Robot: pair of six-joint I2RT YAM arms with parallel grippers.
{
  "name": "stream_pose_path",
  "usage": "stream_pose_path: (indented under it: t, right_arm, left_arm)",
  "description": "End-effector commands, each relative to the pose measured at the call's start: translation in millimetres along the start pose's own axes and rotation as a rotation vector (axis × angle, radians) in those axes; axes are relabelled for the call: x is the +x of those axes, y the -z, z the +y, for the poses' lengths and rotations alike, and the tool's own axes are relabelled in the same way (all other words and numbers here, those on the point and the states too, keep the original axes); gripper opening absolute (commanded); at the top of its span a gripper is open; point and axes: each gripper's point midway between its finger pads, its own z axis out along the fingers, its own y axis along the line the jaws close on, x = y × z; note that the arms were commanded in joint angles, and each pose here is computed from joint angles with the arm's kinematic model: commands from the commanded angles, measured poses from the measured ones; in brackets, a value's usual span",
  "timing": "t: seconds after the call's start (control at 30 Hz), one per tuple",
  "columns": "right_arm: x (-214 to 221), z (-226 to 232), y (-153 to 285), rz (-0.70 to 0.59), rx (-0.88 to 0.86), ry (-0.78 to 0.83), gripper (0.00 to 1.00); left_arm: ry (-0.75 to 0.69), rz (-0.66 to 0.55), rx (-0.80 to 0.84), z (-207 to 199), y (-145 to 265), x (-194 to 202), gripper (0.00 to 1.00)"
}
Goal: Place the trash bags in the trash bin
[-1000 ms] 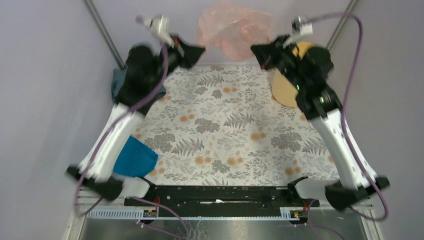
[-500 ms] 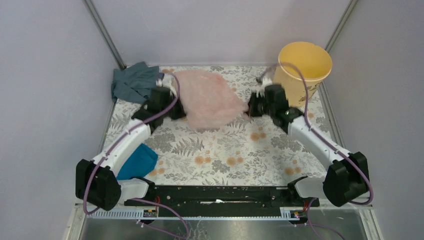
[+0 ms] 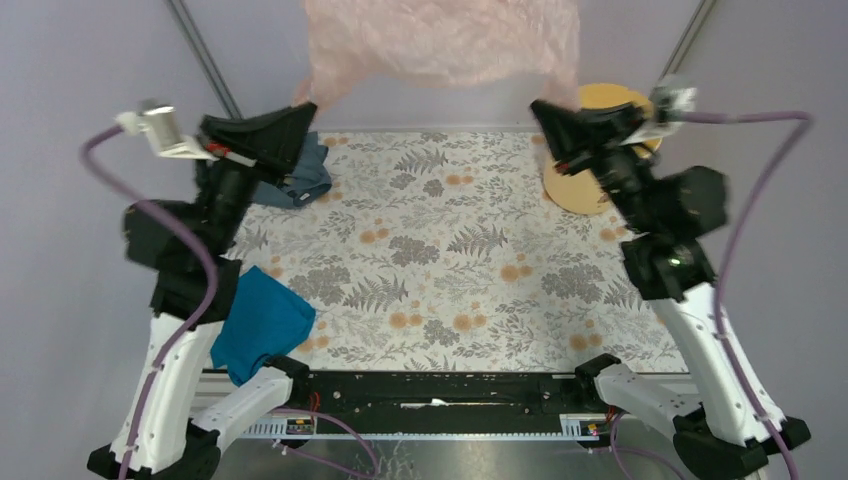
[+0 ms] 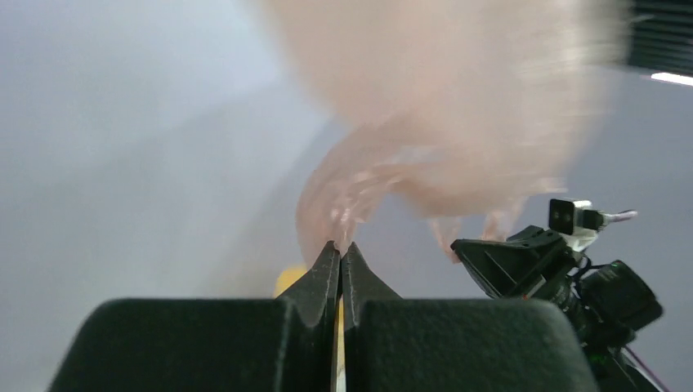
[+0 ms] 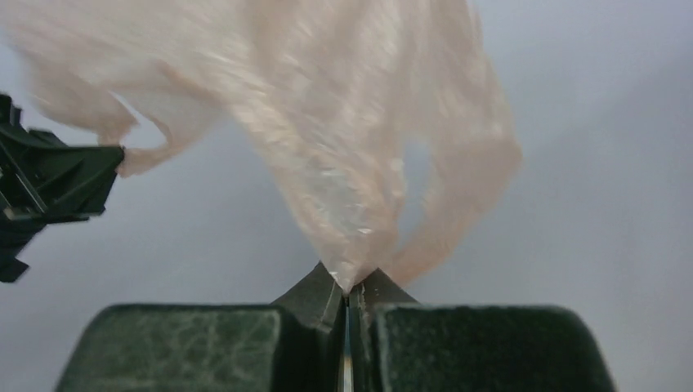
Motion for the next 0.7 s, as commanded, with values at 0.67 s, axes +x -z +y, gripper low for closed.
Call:
stream_pose_path:
  t: [0.67]
  right_arm:
    - [53, 0, 15, 0.269, 0.046, -0.125, 0.00]
  left_arm:
    - [0.221, 0.381, -0.048, 17, -8, 70, 0.00]
